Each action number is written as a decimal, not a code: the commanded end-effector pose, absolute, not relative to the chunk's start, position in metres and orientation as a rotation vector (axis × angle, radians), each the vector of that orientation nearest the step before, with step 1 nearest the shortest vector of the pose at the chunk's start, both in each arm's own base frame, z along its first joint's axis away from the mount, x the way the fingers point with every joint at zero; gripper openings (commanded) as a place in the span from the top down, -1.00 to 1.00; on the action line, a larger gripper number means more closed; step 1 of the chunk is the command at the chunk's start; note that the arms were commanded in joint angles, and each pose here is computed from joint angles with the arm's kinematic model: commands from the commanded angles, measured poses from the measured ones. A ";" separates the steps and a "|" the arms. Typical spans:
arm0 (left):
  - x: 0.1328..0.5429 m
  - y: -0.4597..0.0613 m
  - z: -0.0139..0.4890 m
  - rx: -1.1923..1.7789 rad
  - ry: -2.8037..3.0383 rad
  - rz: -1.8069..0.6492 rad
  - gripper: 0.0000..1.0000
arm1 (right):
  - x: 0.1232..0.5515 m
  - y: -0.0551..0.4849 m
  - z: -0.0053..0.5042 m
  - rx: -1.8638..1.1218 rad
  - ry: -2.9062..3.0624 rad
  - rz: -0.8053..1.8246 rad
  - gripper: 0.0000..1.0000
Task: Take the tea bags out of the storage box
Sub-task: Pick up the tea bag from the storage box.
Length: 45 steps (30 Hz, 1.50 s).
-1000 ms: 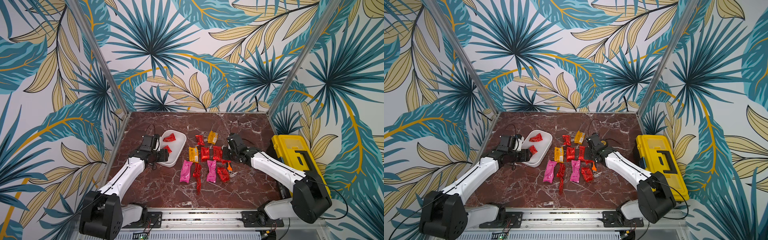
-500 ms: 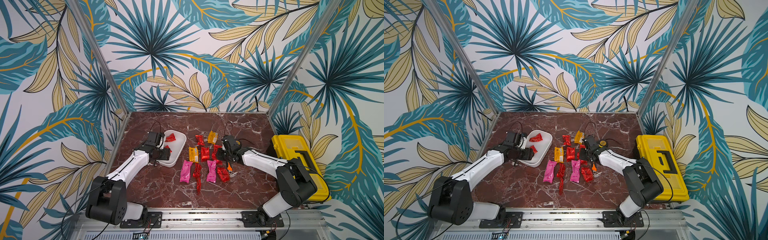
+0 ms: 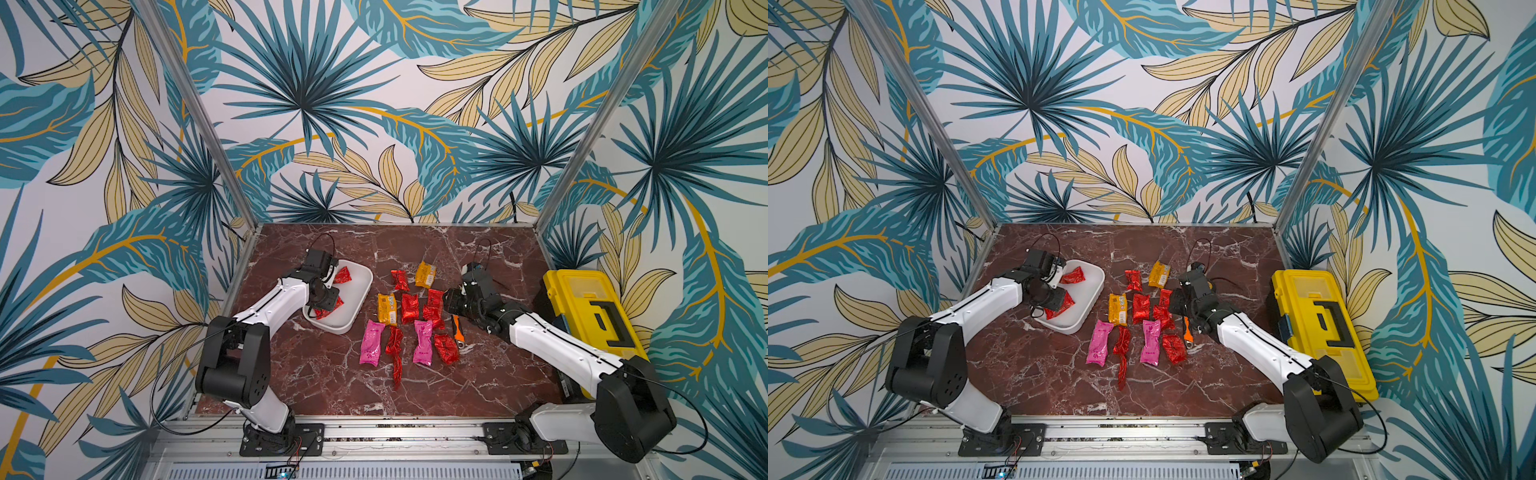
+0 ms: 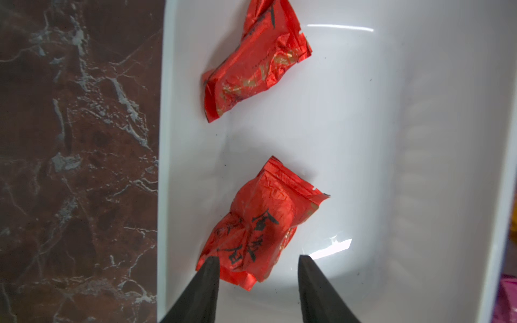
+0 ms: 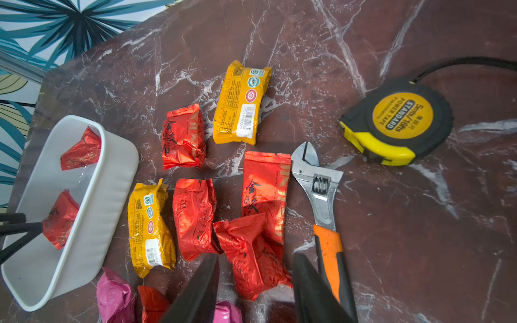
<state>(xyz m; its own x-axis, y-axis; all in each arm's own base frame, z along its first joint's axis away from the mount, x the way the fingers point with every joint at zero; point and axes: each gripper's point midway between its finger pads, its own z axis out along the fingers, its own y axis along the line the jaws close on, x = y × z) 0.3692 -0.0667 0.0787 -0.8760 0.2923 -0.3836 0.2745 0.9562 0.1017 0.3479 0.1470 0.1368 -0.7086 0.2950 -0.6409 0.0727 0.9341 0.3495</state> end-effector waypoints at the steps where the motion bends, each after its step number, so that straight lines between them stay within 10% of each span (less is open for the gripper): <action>1: 0.378 -0.066 0.084 0.492 2.696 0.119 0.03 | 0.342 0.137 0.131 0.276 2.350 0.336 0.03; 18: 0.393 -0.068 0.058 0.557 2.762 0.164 0.74 | 0.334 0.128 0.141 0.282 2.344 0.317 0.03; 30: 0.385 -0.089 0.139 0.380 2.623 -0.048 1.00 | 0.327 0.126 0.158 0.280 2.314 0.353 0.03; 45: 0.256 -0.105 0.192 -0.193 2.507 -0.363 1.00 | 0.317 0.133 0.156 0.288 2.330 0.439 0.03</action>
<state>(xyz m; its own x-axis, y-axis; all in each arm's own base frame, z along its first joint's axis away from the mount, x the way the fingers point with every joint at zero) 0.2892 -0.1139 0.2137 -0.7733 -0.0853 -0.6282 0.0981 0.9629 -0.2515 0.3237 0.1352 0.1615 -0.6925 0.3193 -0.6470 0.0672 0.9214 0.3828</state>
